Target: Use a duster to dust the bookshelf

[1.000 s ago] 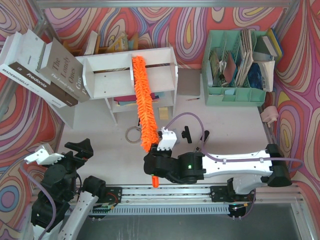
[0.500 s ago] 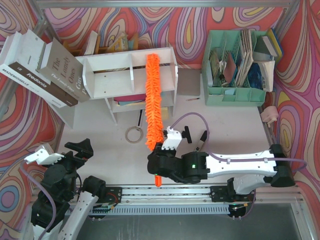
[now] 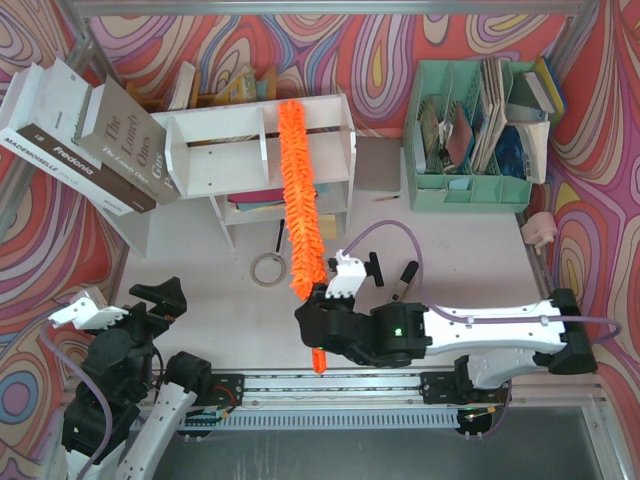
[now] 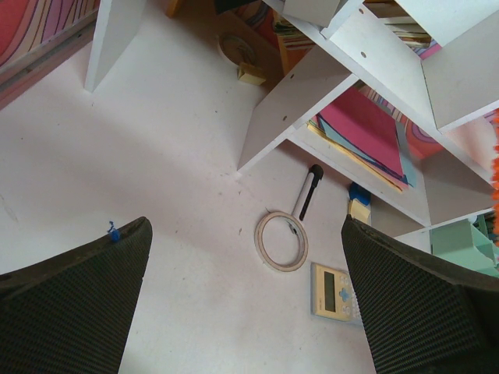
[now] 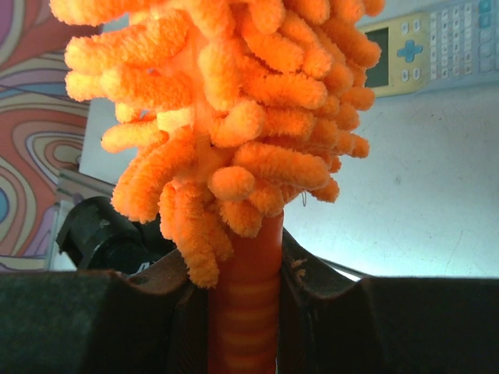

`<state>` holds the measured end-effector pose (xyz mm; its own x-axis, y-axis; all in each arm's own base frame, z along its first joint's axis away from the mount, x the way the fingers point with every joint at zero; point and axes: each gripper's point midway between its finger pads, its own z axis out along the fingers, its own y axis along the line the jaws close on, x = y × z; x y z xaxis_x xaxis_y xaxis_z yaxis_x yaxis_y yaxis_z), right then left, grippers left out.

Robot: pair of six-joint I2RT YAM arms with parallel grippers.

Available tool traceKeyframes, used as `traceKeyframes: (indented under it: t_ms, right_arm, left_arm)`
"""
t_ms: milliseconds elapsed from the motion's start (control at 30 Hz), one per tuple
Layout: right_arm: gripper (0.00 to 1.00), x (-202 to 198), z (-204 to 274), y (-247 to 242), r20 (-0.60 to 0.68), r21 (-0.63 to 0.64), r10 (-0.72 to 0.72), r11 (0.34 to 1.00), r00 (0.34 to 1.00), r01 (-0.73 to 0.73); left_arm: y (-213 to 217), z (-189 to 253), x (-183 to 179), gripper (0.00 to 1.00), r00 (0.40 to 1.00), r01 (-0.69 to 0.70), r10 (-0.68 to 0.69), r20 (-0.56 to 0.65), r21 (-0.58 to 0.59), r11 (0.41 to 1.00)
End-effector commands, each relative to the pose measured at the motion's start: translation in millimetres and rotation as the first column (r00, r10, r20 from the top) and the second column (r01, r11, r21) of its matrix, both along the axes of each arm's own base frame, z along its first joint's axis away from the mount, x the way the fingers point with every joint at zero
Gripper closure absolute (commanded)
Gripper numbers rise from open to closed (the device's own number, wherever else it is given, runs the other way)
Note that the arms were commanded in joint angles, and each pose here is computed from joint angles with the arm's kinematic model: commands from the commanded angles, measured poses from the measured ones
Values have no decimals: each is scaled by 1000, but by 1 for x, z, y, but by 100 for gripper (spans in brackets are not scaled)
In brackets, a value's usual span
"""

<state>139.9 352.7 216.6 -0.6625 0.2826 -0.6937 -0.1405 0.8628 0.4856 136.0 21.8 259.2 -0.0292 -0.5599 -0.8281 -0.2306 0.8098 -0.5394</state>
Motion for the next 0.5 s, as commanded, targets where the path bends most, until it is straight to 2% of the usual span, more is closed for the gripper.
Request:
traceKeyframes:
  t_ms: [0, 333, 467]
  right_arm:
    - [100, 11, 33, -26, 105, 39, -56, 998, 993, 52]
    - [100, 0, 84, -17, 246, 62, 22, 997, 969, -39]
    - [100, -24, 94, -3, 336, -23, 116, 993, 935, -115]
  left_arm:
    - [-1, -4, 2, 2, 1000, -1, 1, -9, 4, 1000]
    - [0, -4, 2, 2, 1000, -3, 3, -4, 1, 1000]
    - [0, -3, 1, 2, 1000, -5, 5, -3, 0, 1000]
